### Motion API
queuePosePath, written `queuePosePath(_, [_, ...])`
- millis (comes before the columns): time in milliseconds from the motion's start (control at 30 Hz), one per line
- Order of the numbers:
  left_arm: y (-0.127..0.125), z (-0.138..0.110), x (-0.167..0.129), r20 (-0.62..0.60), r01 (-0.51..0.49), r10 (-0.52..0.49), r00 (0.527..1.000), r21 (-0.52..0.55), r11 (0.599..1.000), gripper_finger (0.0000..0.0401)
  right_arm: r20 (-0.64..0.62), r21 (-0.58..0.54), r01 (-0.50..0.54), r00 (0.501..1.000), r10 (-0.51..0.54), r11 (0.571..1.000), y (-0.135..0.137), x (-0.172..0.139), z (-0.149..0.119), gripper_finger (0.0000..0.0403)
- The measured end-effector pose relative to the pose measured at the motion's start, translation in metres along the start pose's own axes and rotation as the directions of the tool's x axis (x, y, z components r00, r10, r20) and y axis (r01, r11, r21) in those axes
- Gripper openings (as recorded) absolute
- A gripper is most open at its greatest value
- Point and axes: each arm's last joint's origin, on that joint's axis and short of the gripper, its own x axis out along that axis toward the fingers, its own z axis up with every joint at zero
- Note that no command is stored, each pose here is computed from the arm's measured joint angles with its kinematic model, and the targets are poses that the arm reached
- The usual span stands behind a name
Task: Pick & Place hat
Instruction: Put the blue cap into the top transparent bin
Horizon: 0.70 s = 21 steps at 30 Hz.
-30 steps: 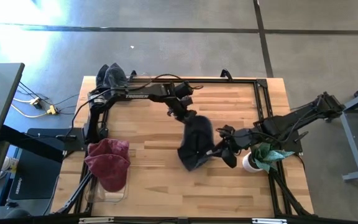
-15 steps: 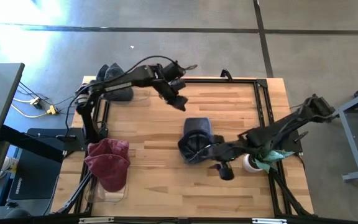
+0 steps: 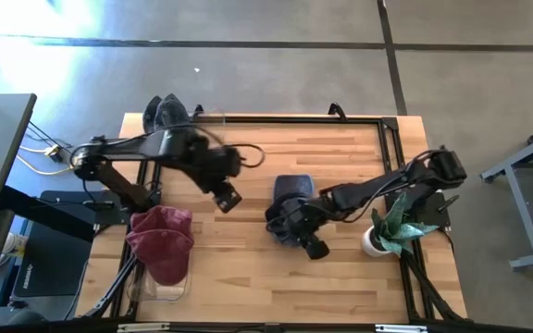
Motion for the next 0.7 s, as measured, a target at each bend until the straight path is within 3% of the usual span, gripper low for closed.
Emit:
queuePosePath(100, [0.001,-0.022,-0.014,0.042,-0.055,0.056,0.998,-0.026,0.998,0.0153,-0.001,0.030,-0.036,0.999,0.036,0.999,0.000,0.003,0.003,0.0138])
queuePosePath(200, [-0.005,-0.025,-0.021,0.127,-0.024,0.033,0.991,-0.068,0.997,0.0153,0.010,0.124,-0.042,0.999,0.041,0.991,-0.002,-0.004,0.007,0.0039])
queuePosePath(300, [-0.008,-0.032,-0.025,0.147,-0.019,0.031,0.989,-0.081,0.996,0.0153,-0.011,0.270,0.014,1.000,-0.011,0.963,-0.015,-0.011,0.004,0.0018])
queuePosePath(367, [-0.010,-0.034,-0.027,0.162,0.000,0.014,0.987,-0.084,0.996,0.0153,-0.079,0.408,0.113,0.993,-0.089,0.906,-0.032,-0.016,-0.005,0.0025])
queuePosePath(467, [-0.019,-0.037,-0.025,0.178,0.040,-0.029,0.984,-0.060,0.997,0.0154,-0.243,0.574,0.346,0.937,-0.249,0.742,-0.058,-0.026,-0.024,0.0008])
queuePosePath(533, [-0.026,-0.035,-0.020,0.197,0.056,-0.046,0.979,-0.047,0.997,0.0154,-0.297,0.603,0.450,0.893,-0.338,0.659,-0.073,-0.032,-0.031,0.0005])
queuePosePath(633, [-0.036,-0.031,-0.014,0.216,0.090,-0.085,0.973,-0.015,0.996,0.0154,-0.326,0.648,0.524,0.847,-0.420,0.553,-0.094,-0.041,-0.038,0.0013])
queuePosePath(700, [-0.043,-0.028,-0.009,0.224,0.109,-0.107,0.969,0.006,0.994,0.0154,-0.342,0.663,0.538,0.836,-0.429,0.520,-0.106,-0.044,-0.043,0.0010])
